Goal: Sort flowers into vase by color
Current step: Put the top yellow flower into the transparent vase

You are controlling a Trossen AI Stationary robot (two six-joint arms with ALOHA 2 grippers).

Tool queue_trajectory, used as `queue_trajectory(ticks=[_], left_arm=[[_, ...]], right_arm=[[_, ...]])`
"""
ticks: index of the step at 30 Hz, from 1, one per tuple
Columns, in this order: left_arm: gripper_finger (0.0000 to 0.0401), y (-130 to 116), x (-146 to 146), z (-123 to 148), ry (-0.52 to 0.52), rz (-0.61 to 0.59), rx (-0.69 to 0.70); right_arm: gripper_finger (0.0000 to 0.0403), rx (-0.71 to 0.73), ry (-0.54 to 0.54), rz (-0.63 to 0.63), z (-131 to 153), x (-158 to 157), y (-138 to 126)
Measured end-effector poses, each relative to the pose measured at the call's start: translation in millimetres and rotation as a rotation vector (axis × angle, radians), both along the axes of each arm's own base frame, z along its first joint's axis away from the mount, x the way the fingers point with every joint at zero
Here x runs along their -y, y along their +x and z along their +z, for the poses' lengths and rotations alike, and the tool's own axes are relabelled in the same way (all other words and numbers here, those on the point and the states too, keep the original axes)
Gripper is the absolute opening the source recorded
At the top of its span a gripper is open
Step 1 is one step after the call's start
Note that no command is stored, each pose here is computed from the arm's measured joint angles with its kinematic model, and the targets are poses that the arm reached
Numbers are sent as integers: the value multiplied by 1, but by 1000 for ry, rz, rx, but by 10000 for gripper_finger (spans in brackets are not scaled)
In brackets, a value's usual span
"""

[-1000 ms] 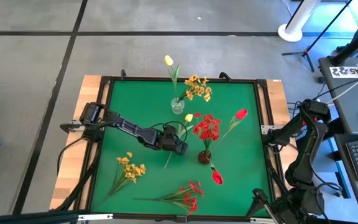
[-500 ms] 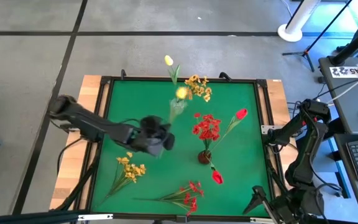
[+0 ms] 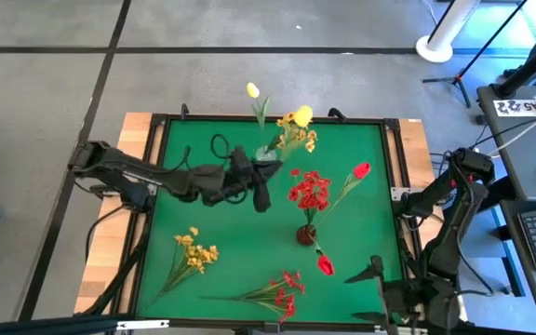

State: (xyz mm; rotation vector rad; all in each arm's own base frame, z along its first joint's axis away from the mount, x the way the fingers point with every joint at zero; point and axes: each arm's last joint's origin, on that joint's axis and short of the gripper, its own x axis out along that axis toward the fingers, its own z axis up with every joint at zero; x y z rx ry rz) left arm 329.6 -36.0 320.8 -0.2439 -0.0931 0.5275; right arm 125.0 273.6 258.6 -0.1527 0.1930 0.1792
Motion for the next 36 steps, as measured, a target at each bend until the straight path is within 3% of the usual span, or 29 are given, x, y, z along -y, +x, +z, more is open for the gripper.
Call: queue_trajectory(ticks=[2, 6, 9, 17, 20, 27, 36], left_arm=[[0, 5, -8, 0, 77, -40, 57], [0, -3, -28, 1, 183, 36, 179], [0, -11, -45, -17, 217, 75, 218], [0, -35, -109, -83, 169, 200, 237], [0, -33, -130, -93, 182, 185, 274], [0, -15, -163, -115, 191, 215, 206], [0, -13, -176, -131, 179, 246, 121]], right_arm=[[369, -31, 27, 20, -2, 2, 5], [369, -49, 50, 50, -2, 1, 5], [369, -47, 46, 52, -2, 1, 5], [369, -41, 18, 22, -3, 2, 5], [369, -30, 5, -5, -3, 3, 5], [369, -40, 29, -54, 1, 12, 2], [369, -50, 45, -80, 1, 15, 1]])
